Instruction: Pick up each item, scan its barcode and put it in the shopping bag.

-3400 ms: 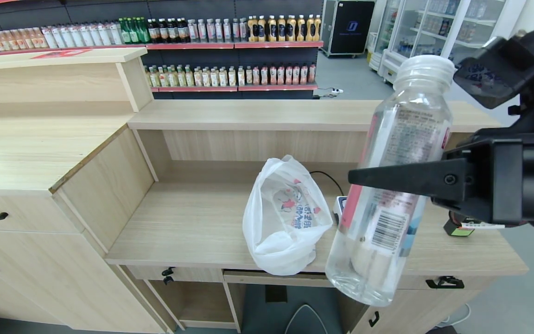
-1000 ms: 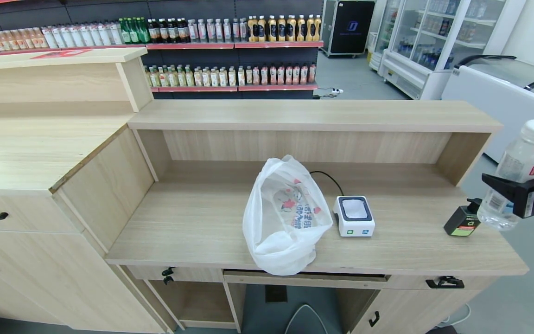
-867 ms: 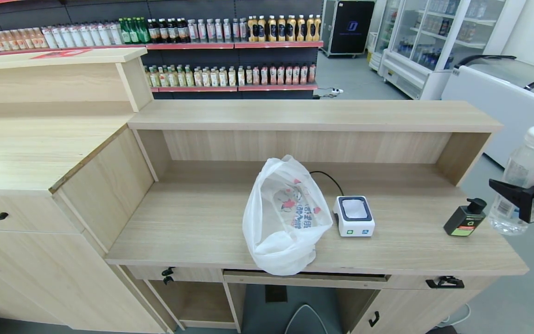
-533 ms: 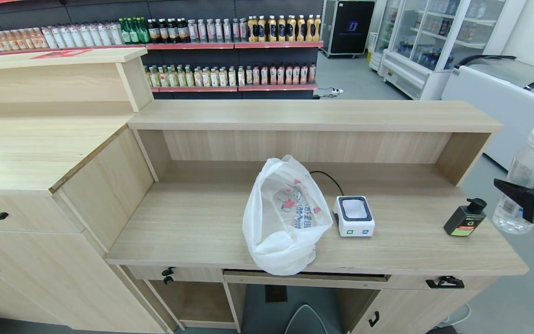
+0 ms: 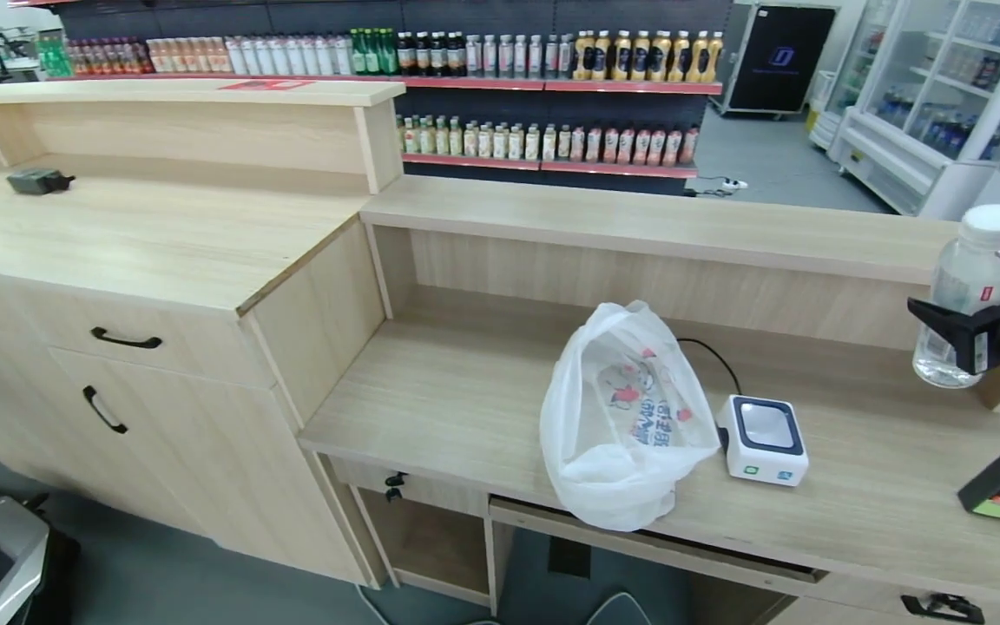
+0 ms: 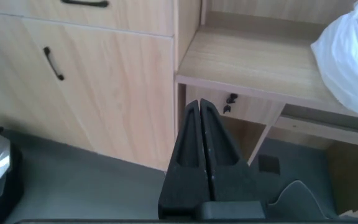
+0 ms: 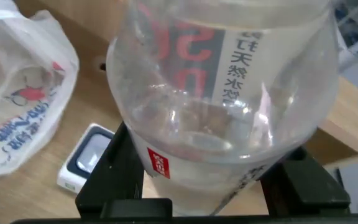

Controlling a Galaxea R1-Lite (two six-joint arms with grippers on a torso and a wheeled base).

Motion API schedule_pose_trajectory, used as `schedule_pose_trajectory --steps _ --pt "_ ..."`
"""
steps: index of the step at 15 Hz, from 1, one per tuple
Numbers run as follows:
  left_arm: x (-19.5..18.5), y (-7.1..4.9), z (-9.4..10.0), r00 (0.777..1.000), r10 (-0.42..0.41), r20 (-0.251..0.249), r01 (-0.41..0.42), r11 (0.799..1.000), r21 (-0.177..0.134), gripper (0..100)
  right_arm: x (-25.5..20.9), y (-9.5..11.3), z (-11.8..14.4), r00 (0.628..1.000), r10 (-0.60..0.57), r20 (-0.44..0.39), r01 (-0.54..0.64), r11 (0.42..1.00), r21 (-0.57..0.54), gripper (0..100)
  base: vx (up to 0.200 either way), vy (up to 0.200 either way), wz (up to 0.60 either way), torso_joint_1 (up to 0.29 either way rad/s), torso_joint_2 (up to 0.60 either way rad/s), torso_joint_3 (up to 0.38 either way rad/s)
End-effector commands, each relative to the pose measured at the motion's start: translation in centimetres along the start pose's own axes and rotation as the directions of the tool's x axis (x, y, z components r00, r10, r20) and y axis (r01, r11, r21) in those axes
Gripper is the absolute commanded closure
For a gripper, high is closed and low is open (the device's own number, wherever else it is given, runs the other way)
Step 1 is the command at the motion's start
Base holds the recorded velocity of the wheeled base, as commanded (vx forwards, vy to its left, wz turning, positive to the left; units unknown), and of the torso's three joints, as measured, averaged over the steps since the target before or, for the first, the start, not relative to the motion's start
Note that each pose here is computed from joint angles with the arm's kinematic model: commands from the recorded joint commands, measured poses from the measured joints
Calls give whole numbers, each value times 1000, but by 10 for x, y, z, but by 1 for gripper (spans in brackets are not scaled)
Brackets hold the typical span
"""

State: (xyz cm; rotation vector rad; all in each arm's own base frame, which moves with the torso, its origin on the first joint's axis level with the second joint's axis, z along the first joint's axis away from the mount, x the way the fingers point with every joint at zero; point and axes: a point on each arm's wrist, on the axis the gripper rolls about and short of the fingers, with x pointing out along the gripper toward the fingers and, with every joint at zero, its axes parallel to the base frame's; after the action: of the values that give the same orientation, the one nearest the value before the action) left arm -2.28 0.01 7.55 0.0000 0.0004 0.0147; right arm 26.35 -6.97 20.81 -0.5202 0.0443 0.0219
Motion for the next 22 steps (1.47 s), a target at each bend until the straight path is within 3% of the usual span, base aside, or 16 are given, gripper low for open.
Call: schedule_pose_trajectory --steps 1,3,6,12,17,18,19,20,22 --pt "0 0 0 1000 1 0 -1 1000 0 100 34 -1 -18 998 56 -22 -57 998 -40 100 0 0 0 0 0 0" --pt "0 0 0 1000 1 0 -1 1000 0 100 48 -6 -35 992 123 -13 -123 979 -161 100 0 0 0 0 0 0" --pt "0 0 0 1000 1 0 -1 1000 0 100 61 -10 -66 958 287 9 -267 903 -337 100 0 0 0 0 0 0" --pt "0 0 0 1000 1 0 -1 1000 0 100 92 -6 -102 885 459 79 -402 838 -368 100 0 0 0 0 0 0" --pt "0 0 0 1000 1 0 -1 1000 0 100 114 -3 -120 865 494 87 -420 808 -413 100 0 0 0 0 0 0" --pt "0 0 0 1000 1 0 -1 1000 0 100 116 -1 -121 853 512 100 -430 799 -420 100 0 0 0 0 0 0" --pt "0 0 0 1000 1 0 -1 1000 0 100 120 9 -122 809 571 138 -470 770 -431 100 0 0 0 0 0 0" --pt "0 0 0 1000 1 0 -1 1000 0 100 123 14 -125 788 595 154 -482 754 -446 100 0 0 0 0 0 0" --pt "0 0 0 1000 1 0 -1 1000 0 100 129 20 -126 775 612 156 -493 741 -457 100 0 0 0 0 0 0"
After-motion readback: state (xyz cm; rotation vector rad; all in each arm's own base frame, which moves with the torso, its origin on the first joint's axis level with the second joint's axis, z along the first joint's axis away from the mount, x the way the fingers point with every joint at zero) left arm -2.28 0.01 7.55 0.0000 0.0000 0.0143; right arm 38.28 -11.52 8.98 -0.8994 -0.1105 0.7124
